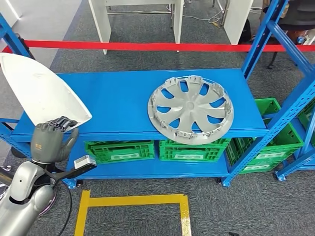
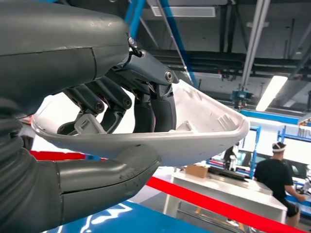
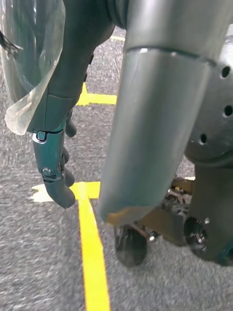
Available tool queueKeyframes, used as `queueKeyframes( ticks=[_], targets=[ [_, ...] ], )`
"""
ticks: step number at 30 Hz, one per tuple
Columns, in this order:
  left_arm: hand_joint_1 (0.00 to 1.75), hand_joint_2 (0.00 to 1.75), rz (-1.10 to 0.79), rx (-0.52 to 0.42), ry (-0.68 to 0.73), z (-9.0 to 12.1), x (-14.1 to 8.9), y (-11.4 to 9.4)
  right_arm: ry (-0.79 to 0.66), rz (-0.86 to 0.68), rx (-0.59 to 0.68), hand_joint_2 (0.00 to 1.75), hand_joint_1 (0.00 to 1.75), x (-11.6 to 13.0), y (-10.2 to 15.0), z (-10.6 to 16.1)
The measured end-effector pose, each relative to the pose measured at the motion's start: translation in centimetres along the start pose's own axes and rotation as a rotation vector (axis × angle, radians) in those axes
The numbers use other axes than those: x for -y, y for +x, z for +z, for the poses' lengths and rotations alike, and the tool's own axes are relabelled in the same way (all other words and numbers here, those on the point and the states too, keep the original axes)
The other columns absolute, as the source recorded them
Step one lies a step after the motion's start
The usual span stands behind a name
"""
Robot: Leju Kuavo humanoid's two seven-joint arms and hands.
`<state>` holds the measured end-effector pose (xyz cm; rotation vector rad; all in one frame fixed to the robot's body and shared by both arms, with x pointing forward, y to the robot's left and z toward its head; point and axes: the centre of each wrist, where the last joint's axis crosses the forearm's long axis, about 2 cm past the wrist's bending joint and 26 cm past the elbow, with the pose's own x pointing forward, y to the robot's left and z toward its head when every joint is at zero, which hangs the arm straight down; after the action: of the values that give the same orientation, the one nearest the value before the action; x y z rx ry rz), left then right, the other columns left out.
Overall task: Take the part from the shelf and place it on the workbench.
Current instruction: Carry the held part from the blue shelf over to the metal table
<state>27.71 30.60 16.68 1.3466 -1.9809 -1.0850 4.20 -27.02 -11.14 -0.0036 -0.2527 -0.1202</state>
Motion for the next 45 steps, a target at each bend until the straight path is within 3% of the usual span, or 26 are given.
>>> queueKeyframes(
  ticks=[9,16,23,37,45],
  targets=[
    [1.75,1.75,0.016,-0.014,-0.030,2.3,0.2,-0.4,-0.015,0.007,-0.013,0.00,0.00,0.0,0.0,0.0],
    [1.75,1.75,-0.004,-0.042,-0.007,3.8,-0.9,-1.8,0.006,-0.003,-0.020,0.00,0.00,-0.6,0.1,0.0],
    [1.75,1.75,-0.022,-0.091,-0.010,6.8,-2.1,-2.7,0.017,-0.020,-0.044,0.00,0.00,-1.3,0.0,0.1],
    [1.75,1.75,-0.032,-0.140,0.006,8.3,-3.3,-3.6,0.008,-0.052,-0.058,0.00,0.00,-1.4,0.0,0.1],
    [1.75,1.75,-0.040,-0.157,0.032,8.1,-3.5,-4.0,0.006,-0.059,-0.048,0.00,0.00,-1.4,0.7,0.0]
  ],
)
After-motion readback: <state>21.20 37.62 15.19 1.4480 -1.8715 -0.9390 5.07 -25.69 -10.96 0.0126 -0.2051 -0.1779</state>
